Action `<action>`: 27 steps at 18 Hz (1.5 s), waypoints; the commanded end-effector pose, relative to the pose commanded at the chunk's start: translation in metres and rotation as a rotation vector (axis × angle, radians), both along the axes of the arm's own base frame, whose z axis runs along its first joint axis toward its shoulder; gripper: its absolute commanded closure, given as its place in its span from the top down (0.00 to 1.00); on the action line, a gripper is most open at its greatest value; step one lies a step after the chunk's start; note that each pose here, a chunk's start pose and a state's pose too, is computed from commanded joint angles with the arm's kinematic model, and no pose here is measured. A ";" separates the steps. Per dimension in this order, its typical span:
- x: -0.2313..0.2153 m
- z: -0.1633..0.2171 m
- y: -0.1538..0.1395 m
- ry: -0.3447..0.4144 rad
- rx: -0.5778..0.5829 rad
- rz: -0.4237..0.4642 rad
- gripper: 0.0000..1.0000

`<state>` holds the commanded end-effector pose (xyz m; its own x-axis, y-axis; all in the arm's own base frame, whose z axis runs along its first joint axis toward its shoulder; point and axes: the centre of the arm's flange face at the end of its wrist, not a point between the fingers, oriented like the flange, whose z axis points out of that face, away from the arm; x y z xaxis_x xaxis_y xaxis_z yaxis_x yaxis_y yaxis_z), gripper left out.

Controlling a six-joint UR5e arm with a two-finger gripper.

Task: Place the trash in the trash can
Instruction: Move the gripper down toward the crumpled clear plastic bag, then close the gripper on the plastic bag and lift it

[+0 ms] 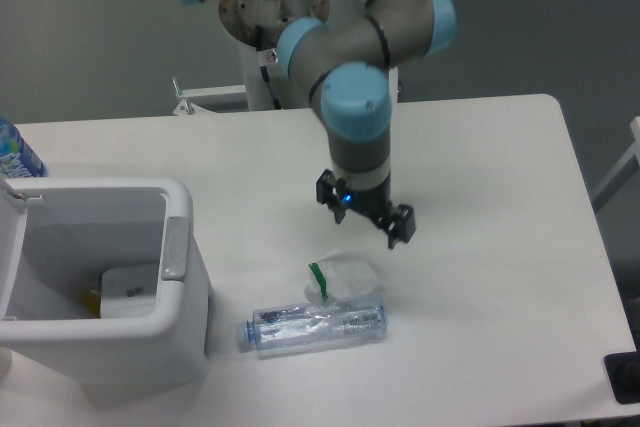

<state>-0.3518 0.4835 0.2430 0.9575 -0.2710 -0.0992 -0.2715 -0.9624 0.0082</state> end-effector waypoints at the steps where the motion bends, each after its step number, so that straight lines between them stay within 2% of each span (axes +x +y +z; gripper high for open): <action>1: 0.004 -0.005 0.004 -0.007 -0.006 -0.009 1.00; 8: 0.025 -0.036 0.015 -0.043 -0.041 -0.038 1.00; 9: 0.027 -0.036 0.017 -0.042 -0.042 -0.038 0.97; 11: 0.033 -0.037 0.019 -0.044 -0.044 -0.015 0.60; 14: 0.033 -0.031 0.019 -0.037 -0.036 0.002 0.17; 15: 0.032 -0.031 0.018 -0.036 -0.037 0.006 0.06; 16: 0.033 -0.030 0.018 -0.036 -0.037 0.006 0.01; 23: 0.040 -0.015 0.004 -0.051 -0.054 -0.020 0.00; 25: 0.044 0.001 -0.004 -0.069 -0.071 -0.058 0.00; 27: 0.036 0.031 -0.015 -0.058 -0.049 -0.034 0.00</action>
<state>-0.3160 0.4680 0.2744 0.9513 -0.3067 -0.0296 -0.3055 -0.9514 0.0387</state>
